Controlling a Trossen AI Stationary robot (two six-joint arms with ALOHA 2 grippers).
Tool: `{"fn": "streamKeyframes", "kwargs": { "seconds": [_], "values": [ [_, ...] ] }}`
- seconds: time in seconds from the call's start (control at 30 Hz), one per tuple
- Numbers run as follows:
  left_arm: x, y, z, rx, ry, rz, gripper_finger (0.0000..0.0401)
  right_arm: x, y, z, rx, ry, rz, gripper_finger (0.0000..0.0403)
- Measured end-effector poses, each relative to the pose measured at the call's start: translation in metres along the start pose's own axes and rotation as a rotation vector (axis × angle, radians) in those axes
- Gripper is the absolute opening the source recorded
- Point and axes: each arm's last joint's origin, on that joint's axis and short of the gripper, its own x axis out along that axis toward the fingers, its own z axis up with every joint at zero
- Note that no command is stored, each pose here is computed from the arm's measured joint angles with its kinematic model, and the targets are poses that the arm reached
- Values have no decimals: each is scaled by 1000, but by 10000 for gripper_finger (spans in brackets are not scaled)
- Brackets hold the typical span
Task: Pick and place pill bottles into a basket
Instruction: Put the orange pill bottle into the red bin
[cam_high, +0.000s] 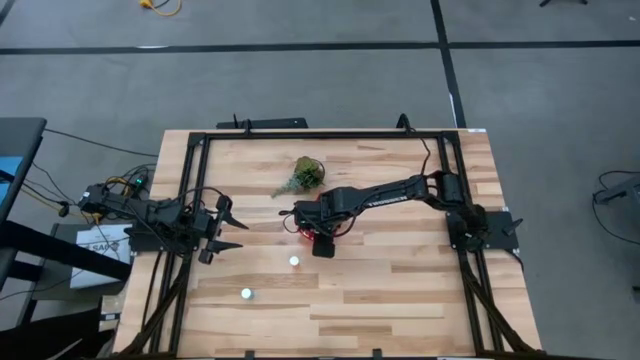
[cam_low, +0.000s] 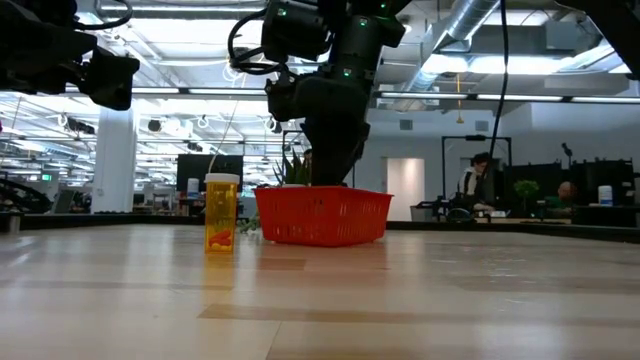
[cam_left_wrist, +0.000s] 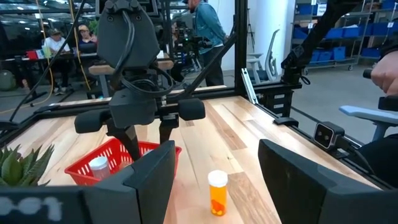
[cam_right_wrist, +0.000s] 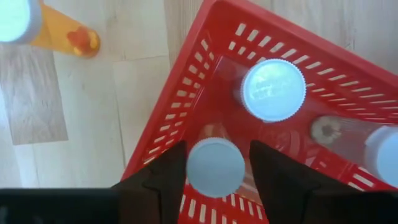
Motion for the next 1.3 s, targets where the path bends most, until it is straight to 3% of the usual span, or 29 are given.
{"fn": "streamKeyframes", "kwargs": {
  "seconds": [0.4, 0.7, 0.93, 1.1, 1.3],
  "values": [
    [0, 0, 0, 2, 0, 0, 222, -16, 2, 15, -28, -79, 2, 238],
    [0, 0, 0, 1, 0, 0, 222, -51, 9, 34, -41, -167, 10, 246],
    [0, 0, 0, 1, 0, 0, 222, -54, 53, 32, -152, -207, 44, 246],
    [0, 0, 0, 7, 0, 0, 222, -55, 81, 31, -248, -273, -9, 246],
    [0, 0, 0, -2, 0, 0, 222, -56, 109, 27, -309, -316, 9, 246]
  ]
}}
